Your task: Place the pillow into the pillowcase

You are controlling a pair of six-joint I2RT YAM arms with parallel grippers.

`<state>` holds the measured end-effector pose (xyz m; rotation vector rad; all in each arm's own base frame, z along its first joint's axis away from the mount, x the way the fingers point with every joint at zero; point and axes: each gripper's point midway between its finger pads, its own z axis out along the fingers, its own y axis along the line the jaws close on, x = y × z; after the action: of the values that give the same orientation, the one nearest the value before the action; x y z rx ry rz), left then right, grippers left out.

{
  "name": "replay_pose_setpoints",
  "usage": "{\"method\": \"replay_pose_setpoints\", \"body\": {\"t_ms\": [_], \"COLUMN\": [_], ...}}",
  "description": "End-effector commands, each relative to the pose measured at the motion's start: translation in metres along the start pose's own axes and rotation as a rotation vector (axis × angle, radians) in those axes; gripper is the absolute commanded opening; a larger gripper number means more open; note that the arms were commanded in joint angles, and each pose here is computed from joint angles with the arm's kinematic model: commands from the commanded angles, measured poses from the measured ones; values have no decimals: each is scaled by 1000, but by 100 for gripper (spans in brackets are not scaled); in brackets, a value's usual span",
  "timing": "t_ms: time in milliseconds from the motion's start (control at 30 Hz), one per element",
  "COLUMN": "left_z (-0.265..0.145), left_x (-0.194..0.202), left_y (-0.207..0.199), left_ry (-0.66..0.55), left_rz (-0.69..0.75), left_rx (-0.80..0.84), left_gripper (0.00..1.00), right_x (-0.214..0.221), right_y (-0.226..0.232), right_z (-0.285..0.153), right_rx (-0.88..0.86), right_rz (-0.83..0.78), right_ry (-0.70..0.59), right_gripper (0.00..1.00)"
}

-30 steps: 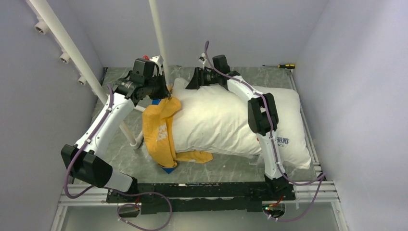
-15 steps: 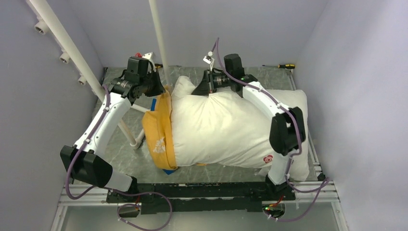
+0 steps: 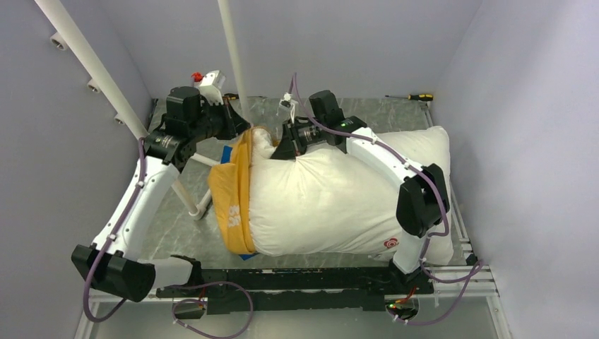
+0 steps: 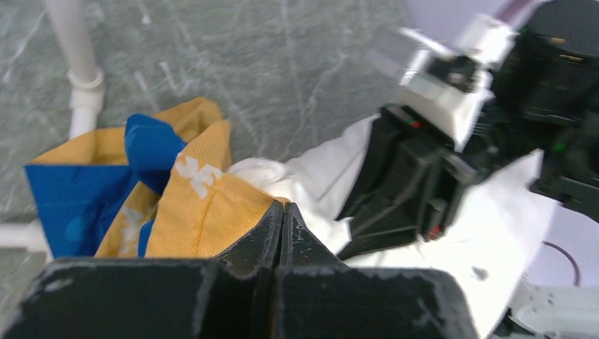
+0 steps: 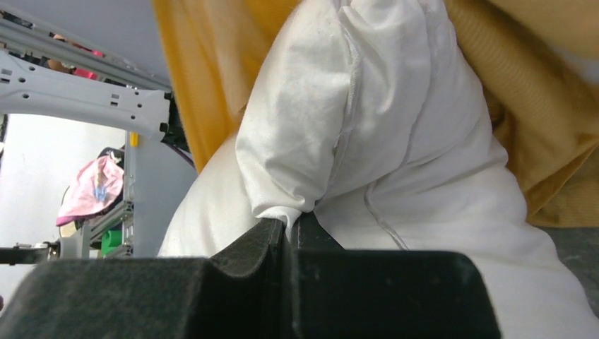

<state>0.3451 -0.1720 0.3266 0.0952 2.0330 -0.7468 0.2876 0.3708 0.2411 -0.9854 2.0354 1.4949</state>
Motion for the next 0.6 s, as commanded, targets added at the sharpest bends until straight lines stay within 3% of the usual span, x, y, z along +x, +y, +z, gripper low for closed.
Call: {"method": "replay_pose_setpoints", "body": {"t_ms": [0, 167, 300, 567], "left_z": [-25, -16, -9, -4], "left_x": [-59, -56, -47, -36], "left_y": [-57, -75, -98, -163], "left_ry": [-202, -133, -66, 18], "left_rz": [107, 61, 20, 115], "left_rx": [240, 356, 475, 571], "left_gripper": [0, 0, 0, 0], "right_x": [13, 10, -6, -77], "right_y": [55, 68, 78, 84], "right_z": [8, 10, 4, -49], "right_rx": [-200, -254, -274, -221], "right_rz": [11, -23, -44, -50], "right_ry": [88, 83, 3, -339], "right_gripper": [0, 0, 0, 0]}}
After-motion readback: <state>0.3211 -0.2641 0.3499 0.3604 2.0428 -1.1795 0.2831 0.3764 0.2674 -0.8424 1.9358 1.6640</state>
